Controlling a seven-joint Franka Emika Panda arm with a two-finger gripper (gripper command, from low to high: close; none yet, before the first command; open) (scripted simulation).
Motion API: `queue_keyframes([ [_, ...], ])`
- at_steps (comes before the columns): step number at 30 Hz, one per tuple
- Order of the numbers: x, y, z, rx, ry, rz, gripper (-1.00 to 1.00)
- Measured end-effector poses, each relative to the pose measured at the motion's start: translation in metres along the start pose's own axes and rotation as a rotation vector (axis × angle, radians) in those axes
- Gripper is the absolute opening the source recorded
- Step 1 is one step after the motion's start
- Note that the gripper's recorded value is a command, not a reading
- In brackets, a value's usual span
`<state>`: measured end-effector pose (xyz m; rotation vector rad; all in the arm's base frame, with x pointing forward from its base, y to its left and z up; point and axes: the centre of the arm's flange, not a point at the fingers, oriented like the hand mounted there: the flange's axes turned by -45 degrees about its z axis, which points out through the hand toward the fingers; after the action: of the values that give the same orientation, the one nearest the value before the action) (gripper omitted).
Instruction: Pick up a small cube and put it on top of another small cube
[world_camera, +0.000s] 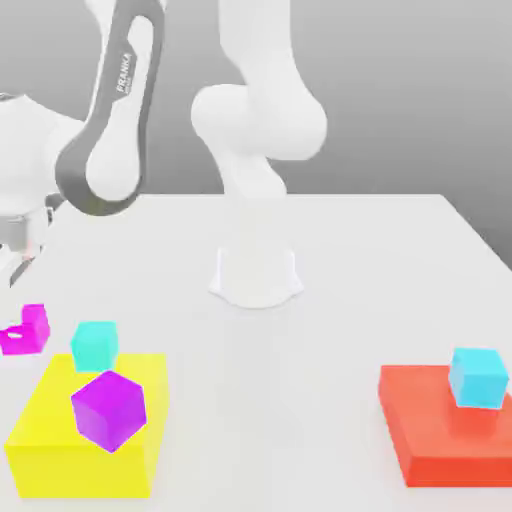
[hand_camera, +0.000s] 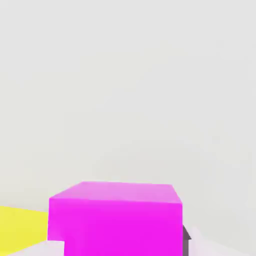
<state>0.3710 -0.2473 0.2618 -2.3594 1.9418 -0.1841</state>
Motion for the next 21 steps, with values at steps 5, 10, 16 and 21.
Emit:
queue_keyframes([
  [5, -0.117, -0.101, -0.016, 0.016, -0.056, -0.132, -1.0],
  [10, -0.274, -0.153, -0.032, -0.01, -0.105, -0.28, -1.0],
  [16, -0.465, -0.138, -0.059, -0.058, -0.128, -0.443, -1.0],
  [21, -0.53, -0.099, -0.047, -0.116, -0.08, -0.472, -1.0],
])
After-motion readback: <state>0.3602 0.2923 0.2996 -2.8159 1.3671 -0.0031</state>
